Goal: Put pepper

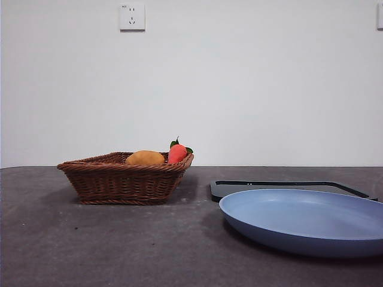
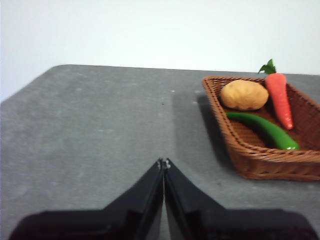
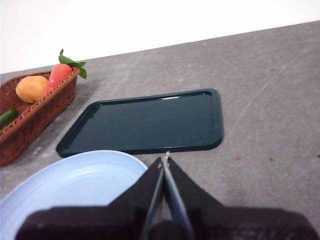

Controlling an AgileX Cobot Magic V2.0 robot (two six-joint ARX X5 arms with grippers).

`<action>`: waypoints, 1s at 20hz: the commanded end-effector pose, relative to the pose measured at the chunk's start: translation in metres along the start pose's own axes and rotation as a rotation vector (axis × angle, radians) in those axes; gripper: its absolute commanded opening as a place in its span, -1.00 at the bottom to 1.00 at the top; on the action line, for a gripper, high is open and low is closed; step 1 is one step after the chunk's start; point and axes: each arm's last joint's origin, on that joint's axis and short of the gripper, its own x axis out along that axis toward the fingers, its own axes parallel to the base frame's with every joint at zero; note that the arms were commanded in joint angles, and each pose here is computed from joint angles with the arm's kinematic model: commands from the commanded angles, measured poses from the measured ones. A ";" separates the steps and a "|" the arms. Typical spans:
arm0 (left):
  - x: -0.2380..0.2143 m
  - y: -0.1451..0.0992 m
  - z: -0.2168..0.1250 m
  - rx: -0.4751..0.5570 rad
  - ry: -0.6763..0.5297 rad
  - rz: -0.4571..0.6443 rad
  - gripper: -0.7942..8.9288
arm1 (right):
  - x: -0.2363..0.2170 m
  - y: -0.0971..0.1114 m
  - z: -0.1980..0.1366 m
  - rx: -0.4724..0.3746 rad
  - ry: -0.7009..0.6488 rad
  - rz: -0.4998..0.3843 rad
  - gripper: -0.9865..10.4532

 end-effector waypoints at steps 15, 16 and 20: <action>-0.008 -0.010 0.024 -0.345 0.015 -0.268 -0.82 | -0.015 0.009 0.043 0.269 -0.133 0.072 -0.82; -0.009 -0.011 0.029 -0.346 0.022 -0.266 -0.82 | -0.017 0.011 0.050 0.267 -0.142 0.075 -0.82; -0.014 -0.015 0.061 -0.337 0.049 -0.292 -0.82 | -0.022 0.016 0.079 0.265 -0.135 0.079 -0.82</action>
